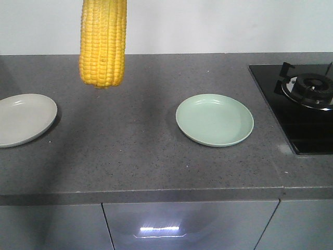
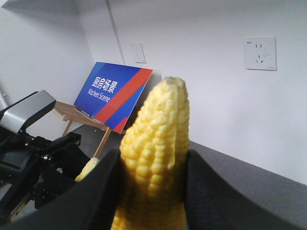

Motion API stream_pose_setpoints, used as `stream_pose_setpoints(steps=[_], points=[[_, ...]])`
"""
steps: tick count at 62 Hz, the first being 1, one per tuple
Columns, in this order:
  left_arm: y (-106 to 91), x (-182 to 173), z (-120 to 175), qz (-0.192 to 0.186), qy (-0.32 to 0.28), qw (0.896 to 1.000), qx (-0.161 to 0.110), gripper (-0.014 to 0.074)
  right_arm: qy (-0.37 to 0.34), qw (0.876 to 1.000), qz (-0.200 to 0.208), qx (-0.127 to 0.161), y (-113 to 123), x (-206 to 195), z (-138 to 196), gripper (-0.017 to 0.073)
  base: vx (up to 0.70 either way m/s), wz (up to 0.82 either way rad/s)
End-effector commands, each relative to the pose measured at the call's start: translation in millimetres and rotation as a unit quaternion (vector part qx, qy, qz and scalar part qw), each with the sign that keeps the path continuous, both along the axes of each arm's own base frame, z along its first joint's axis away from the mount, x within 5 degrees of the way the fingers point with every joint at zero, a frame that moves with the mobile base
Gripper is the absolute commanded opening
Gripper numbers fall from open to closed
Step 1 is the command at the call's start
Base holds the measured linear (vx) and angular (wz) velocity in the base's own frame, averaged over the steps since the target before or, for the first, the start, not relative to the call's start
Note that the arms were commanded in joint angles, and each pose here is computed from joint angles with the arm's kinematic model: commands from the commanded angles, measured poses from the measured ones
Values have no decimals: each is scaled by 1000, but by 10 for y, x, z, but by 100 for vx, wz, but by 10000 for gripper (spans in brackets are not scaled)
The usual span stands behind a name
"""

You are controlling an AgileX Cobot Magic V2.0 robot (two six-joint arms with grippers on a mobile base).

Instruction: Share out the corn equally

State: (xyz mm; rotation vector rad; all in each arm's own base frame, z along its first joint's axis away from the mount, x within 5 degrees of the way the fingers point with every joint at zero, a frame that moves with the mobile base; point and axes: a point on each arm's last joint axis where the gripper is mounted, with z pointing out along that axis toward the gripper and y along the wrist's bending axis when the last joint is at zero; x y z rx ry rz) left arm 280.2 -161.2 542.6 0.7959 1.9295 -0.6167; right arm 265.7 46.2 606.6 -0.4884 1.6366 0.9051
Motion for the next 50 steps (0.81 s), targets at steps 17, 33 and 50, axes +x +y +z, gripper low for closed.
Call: stream_pose_setpoints(steps=[17, 33, 50], points=[[44, -202, 212, -8, -34, 999, -34, -6, -26, 1000, 13, 8, 30, -194, 119, -1, 8, 2], [44, -202, 212, -8, -34, 999, -34, -6, -26, 1000, 13, 8, 30, -194, 119, -1, 7, 2], [44, -202, 212, -8, -34, 999, -34, -6, -26, 1000, 13, 8, 30, -194, 119, -1, 6, 2]])
